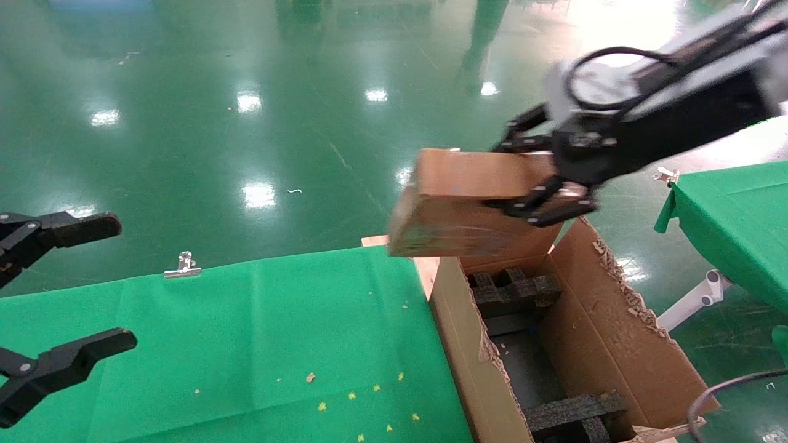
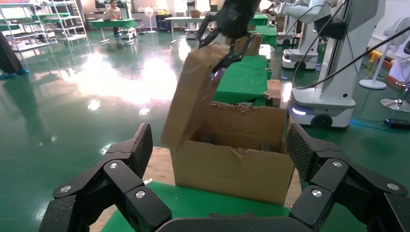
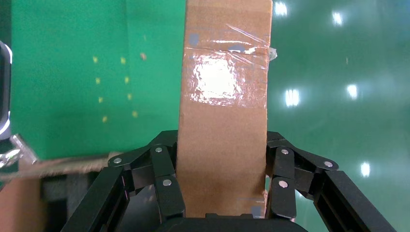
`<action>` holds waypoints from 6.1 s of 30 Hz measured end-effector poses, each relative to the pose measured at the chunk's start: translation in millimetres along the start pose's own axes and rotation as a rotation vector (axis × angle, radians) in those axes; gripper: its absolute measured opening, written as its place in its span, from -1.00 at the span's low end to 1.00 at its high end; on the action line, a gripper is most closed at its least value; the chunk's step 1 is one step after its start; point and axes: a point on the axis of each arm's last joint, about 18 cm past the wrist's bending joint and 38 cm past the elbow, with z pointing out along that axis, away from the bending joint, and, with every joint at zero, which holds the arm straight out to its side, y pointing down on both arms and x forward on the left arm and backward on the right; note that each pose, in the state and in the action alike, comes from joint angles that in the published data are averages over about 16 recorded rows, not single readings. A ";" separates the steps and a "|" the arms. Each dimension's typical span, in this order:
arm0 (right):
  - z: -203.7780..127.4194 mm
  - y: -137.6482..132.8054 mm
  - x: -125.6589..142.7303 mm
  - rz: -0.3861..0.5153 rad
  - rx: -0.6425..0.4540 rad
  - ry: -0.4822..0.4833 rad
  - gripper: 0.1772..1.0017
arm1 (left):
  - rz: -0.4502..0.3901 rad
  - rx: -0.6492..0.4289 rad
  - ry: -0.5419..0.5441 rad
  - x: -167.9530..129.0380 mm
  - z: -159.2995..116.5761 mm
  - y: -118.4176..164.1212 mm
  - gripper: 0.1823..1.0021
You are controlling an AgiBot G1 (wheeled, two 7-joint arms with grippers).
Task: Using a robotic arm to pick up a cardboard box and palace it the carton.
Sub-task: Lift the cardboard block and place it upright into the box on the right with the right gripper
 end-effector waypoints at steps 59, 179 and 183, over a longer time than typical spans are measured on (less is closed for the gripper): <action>-32.4 232.2 -127.1 1.113 -0.032 0.414 -0.58 | 0.000 0.000 -0.001 -0.1 -0.1 0.1 1.00; 199.7 278.0 -134.6 1.303 -0.495 0.373 -0.73 | -0.001 0.000 -0.001 -0.1 -0.1 0.1 1.00; 202.4 279.2 -136.1 1.302 -0.500 0.369 -0.73 | -0.001 0.000 -0.001 -0.1 -0.2 0.1 1.00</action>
